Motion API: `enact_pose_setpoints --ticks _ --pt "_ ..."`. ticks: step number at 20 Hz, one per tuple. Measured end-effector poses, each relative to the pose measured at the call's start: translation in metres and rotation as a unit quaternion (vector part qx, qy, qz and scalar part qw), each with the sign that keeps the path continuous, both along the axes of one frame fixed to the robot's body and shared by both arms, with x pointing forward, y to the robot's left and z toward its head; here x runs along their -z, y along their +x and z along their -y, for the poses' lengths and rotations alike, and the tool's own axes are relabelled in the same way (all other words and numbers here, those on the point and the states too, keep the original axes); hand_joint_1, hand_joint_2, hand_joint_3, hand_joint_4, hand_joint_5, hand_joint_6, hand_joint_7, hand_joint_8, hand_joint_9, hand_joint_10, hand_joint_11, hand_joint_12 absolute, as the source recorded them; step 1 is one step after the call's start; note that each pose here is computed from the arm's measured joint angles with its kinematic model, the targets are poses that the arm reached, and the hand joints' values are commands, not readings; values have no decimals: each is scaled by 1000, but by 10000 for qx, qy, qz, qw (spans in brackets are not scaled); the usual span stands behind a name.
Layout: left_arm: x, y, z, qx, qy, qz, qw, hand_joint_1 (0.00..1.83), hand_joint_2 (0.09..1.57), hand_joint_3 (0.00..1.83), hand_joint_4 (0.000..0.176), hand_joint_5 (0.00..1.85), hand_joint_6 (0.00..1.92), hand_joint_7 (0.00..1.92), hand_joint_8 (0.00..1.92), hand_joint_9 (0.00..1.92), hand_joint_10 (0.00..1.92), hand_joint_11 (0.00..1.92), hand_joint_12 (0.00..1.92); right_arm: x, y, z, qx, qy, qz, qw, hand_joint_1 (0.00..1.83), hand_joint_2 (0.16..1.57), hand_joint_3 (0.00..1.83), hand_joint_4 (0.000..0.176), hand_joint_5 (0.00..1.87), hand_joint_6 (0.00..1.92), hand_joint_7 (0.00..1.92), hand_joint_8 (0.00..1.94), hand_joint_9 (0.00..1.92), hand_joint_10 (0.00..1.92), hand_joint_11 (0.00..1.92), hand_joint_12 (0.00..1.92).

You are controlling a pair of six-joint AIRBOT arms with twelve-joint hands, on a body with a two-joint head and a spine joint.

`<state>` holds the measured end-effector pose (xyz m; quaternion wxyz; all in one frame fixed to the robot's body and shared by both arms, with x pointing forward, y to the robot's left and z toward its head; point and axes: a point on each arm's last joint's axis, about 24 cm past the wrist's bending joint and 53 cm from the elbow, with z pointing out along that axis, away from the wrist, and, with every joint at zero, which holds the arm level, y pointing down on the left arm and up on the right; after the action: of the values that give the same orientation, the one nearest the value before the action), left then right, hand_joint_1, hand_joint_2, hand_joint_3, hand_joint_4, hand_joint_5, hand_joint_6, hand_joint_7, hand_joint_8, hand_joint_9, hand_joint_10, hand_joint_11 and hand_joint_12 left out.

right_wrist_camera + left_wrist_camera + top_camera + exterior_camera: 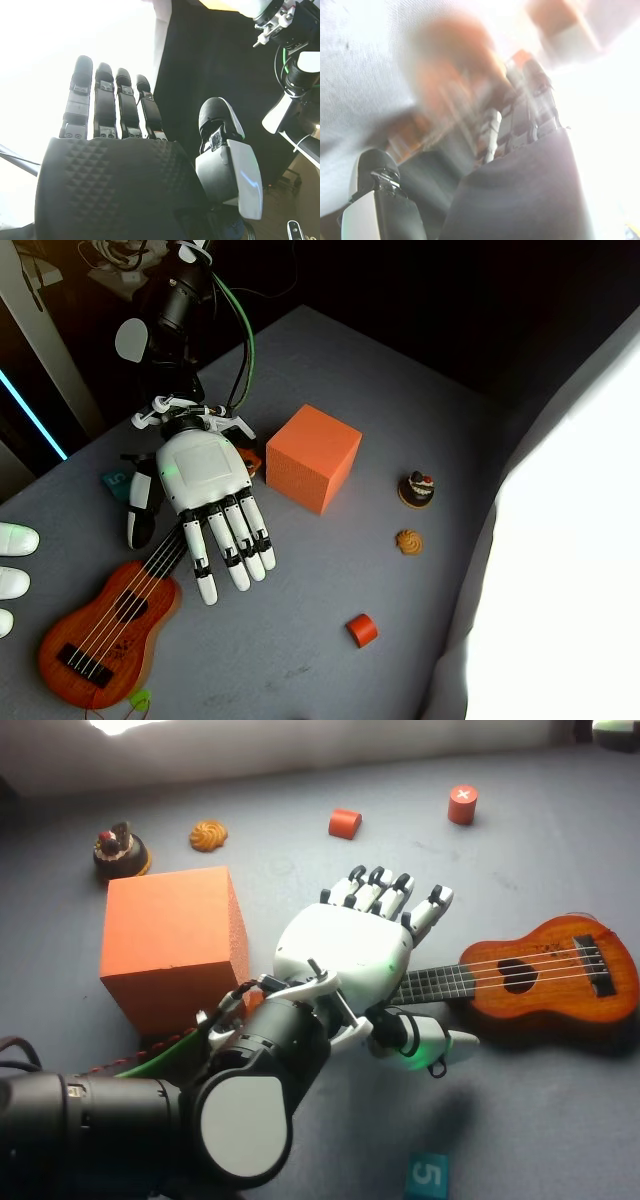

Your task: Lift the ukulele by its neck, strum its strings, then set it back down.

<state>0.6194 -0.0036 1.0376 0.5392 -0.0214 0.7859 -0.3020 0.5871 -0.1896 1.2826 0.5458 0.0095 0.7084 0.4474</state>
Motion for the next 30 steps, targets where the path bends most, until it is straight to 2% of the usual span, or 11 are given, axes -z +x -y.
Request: enact_pose_setpoints --ticks 10,11,13,15,16,17,19,20,23,26,30 --pt "-25 7 10 779 350 -30 9963 113 890 17 153 0 0 0 0 0 0 0 0 1 -1 -2 -31 -62 27 10000 0 1291 0 0 124 6 129 2 148 8 0 527" --pt "-32 6 14 939 361 -32 9949 30 947 38 126 0 0 0 0 22 9 30 15 1 -1 -2 -41 -94 40 9999 0 1295 0 0 117 2 120 3 154 10 0 498" --pt "-43 6 20 1140 344 -37 9929 15 1045 0 84 73 20 213 49 203 32 0 563 1 -1 -2 -42 -95 40 9999 0 1294 0 0 147 13 203 19 231 44 0 593" --pt "-55 6 26 1318 318 -20 9908 18 1113 1 3 466 99 602 84 545 181 0 1208 1 -1 -2 -43 -96 41 9999 0 1290 0 0 403 127 508 111 497 190 0 1253" --pt "-61 7 29 1409 300 -6 9896 18 1113 1 3 466 99 602 84 545 181 0 1208 2 -1 -2 -42 -96 39 9999 0 1290 0 0 403 127 508 111 497 190 0 1253" --pt "-69 7 33 1530 283 -1 9878 114 1144 2 0 747 125 874 167 672 743 299 1457 1 -2 -2 -43 -98 41 9999 30 1290 1 0 519 348 755 149 527 855 66 1621" --pt "-76 3 38 1734 267 -69 9845 162 1151 0 0 937 165 1008 527 826 1095 562 1546 2 -2 -2 -47 -111 46 9999 64 1289 2 0 595 756 787 764 566 1424 314 1859" --pt "-79 2 38 1786 242 -117 9836 162 1151 0 0 937 165 1008 527 826 1095 562 1546 1 -2 -2 -50 -107 50 9999 64 1289 2 0 595 756 787 764 566 1424 314 1859" --pt "-95 6 26 1693 36 -244 9853 76 1170 0 0 1194 381 1165 1120 1019 1583 767 1908 2 -2 -3 -56 -130 58 9999 107 1300 3 0 800 1134 999 1084 953 1485 819 1879" --pt "-112 11 16 1638 -46 -183 9863 37 1170 1 0 1082 715 1178 1187 1059 1634 778 1921 2 -3 -4 -77 -144 68 9998 49 1321 3 0 811 1189 1054 1043 1010 1477 838 1918" --pt "-125 7 20 1808 -101 -163 9833 51 1178 1 0 1093 523 1165 1152 1041 1612 792 1921 2 -4 -5 -94 -156 73 9998 28 1314 2 0 796 1168 1048 1010 994 1462 755 1921"
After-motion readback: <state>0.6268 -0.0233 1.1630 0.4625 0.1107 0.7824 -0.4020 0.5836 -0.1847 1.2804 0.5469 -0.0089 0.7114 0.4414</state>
